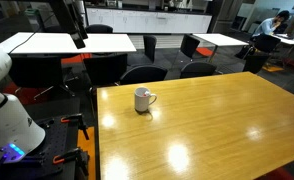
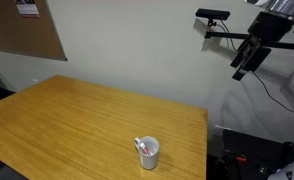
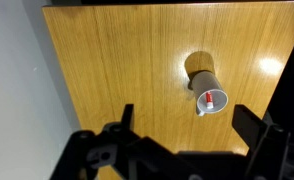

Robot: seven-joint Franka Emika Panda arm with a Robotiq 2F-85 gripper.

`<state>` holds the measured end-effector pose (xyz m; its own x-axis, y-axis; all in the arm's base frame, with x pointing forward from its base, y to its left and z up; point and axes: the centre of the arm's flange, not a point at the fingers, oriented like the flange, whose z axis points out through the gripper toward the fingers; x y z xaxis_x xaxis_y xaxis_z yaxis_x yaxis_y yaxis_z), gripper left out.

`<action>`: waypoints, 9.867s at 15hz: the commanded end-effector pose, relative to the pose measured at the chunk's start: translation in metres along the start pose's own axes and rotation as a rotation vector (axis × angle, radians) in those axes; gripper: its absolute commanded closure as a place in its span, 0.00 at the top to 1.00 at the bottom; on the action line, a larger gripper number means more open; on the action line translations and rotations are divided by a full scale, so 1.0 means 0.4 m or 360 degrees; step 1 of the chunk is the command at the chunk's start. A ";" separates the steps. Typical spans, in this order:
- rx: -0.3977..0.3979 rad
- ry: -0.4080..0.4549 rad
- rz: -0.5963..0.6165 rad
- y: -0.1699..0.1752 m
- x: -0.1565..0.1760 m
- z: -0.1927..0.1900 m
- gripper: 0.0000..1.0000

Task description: Remove the marker from the mug cup and place it on the table

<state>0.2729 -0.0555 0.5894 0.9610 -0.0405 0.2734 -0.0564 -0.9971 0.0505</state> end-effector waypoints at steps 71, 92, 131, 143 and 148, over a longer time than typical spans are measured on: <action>-0.0021 0.0157 -0.0142 -0.394 0.229 0.648 0.93; 0.0131 0.0164 -0.0117 -0.416 0.275 0.778 0.42; 0.0104 0.0049 -0.0003 -0.349 0.359 0.920 0.40; 0.0114 0.0017 -0.0025 -0.362 0.373 0.965 0.35; 0.0111 0.0018 -0.0024 -0.360 0.377 0.973 0.00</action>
<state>0.5243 0.0590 0.2496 0.9589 -0.0377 0.2812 -0.0347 -0.9993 -0.0156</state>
